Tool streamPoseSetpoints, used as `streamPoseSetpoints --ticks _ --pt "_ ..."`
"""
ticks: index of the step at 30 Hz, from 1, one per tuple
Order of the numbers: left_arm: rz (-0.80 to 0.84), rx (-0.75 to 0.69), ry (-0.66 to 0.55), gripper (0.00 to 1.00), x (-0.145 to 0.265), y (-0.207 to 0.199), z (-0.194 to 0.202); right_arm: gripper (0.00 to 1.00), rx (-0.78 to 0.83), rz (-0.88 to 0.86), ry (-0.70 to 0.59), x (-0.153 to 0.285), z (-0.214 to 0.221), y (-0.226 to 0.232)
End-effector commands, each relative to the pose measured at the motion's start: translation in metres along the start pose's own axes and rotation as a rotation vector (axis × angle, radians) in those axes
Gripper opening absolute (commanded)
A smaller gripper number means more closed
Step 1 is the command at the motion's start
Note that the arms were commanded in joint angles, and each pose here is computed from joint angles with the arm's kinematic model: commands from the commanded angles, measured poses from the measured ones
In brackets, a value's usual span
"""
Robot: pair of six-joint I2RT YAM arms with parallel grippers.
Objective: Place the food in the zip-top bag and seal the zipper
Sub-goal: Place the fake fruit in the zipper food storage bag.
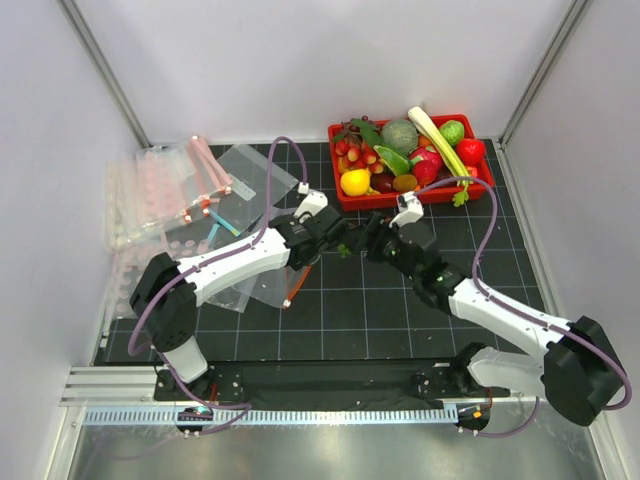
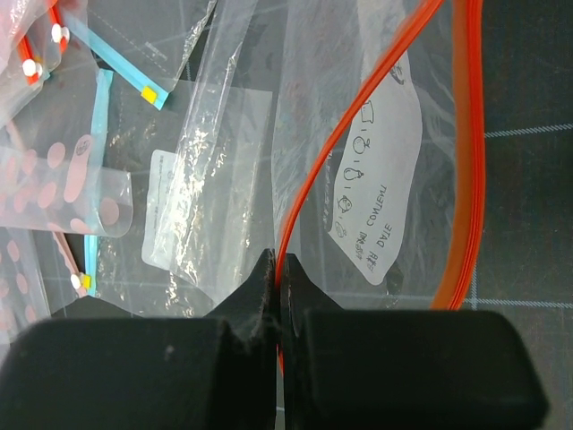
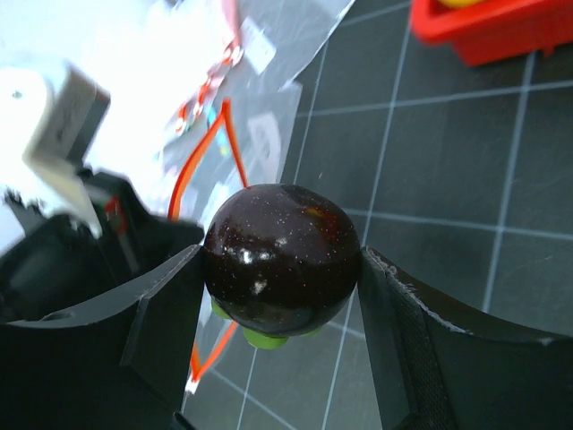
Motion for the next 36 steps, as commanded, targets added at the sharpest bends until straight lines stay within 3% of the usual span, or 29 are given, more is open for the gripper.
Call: streamPoseSetpoints --ticks 1,8,19,36 --pt "0.011 0.04 -0.034 0.0 0.003 -0.003 -0.008 0.45 -0.022 -0.131 -0.053 0.002 0.002 0.025" --pt "0.05 0.072 -0.042 0.0 0.006 -0.006 -0.01 0.44 0.016 -0.257 -0.051 -0.003 0.022 0.057" --pt "0.236 0.127 -0.021 0.0 0.024 -0.018 -0.009 0.43 0.015 -0.321 -0.063 -0.001 0.03 0.067" --pt "0.35 0.161 -0.021 0.01 0.042 -0.02 -0.011 0.44 0.028 -0.233 -0.007 -0.021 0.047 0.056"
Point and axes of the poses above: each gripper's point midway between its finger pads, its own x axis back along the fingers, its own y axis along the line the jaws close on, z = x × y, the point moved 3 cm from there along x, back along the fingers, and after that the axes turned 9 degrees about x, right-handed, at the moved point
